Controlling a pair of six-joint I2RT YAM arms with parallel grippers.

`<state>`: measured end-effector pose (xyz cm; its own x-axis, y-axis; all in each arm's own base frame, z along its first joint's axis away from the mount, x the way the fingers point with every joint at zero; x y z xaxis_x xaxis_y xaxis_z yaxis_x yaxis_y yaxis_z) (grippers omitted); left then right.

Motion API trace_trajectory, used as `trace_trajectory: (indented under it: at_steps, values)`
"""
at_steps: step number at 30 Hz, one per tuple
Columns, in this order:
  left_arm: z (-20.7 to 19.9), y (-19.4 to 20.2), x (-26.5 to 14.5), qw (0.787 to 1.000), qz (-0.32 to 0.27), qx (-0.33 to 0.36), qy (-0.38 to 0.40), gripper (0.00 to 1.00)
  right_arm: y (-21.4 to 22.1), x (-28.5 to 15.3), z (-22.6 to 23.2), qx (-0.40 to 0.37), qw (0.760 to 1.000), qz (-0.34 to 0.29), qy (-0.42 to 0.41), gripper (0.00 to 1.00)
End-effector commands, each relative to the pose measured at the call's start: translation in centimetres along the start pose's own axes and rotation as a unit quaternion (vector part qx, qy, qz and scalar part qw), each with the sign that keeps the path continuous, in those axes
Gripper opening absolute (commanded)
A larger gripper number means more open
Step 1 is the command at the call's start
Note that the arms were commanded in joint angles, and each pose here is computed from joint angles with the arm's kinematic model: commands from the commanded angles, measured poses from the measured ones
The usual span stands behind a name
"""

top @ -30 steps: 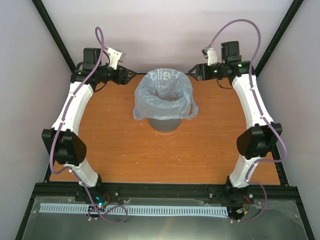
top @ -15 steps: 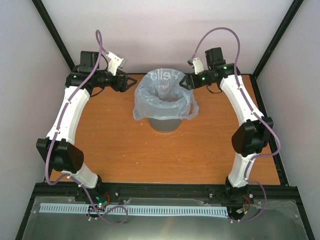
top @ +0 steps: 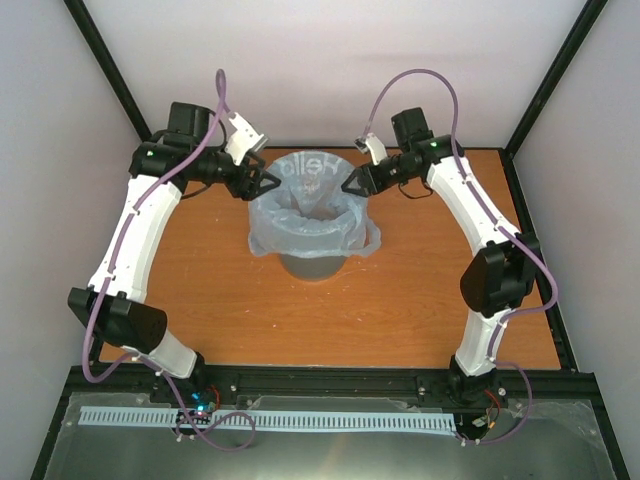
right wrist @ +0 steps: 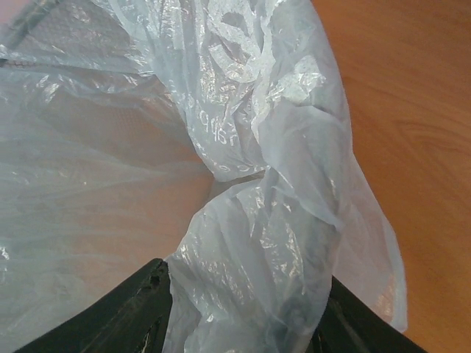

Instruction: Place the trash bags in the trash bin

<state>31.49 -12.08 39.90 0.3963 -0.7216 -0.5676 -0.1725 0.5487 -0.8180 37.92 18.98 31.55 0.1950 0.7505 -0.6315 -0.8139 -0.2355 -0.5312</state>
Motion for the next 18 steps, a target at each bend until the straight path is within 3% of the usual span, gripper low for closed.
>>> trace_trajectory:
  at_steps: [1,4,7,10,18]
  values:
    - [-2.9,-0.6,-1.2,0.998,0.014,0.051,0.032,0.68,2.1,-0.3,4.3,-0.034,0.997,0.030,-0.058,0.48]
    - [-3.8,-0.1,-0.8,0.996,0.027,0.056,0.060,0.65,3.0,-0.1,5.5,-0.049,0.996,0.040,-0.066,0.50]
    - [-5.1,0.3,-0.2,0.992,0.035,0.064,0.101,0.59,2.6,-0.8,6.1,-0.052,0.997,0.026,-0.057,0.63]
    - [-6.9,0.6,1.1,0.986,0.056,0.074,0.142,0.54,1.7,-2.2,7.1,-0.071,0.996,0.006,-0.054,0.70]
    - [-7.6,2.6,5.0,0.977,0.143,0.077,0.141,0.47,2.4,-5.1,7.3,-0.072,0.996,-0.023,-0.037,0.75]
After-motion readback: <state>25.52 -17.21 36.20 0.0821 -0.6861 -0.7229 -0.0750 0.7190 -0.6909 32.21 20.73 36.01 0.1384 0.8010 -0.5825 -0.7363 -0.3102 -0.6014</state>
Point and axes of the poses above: each gripper's point midway between its finger pads, its own x axis out along the fingers, its own z axis along the line the jaws close on, y = z × x, the point moved 9 cm from there along -x, back along the fingers, and after that the axes turned 13 degrees about x, right-handed, at the moved point
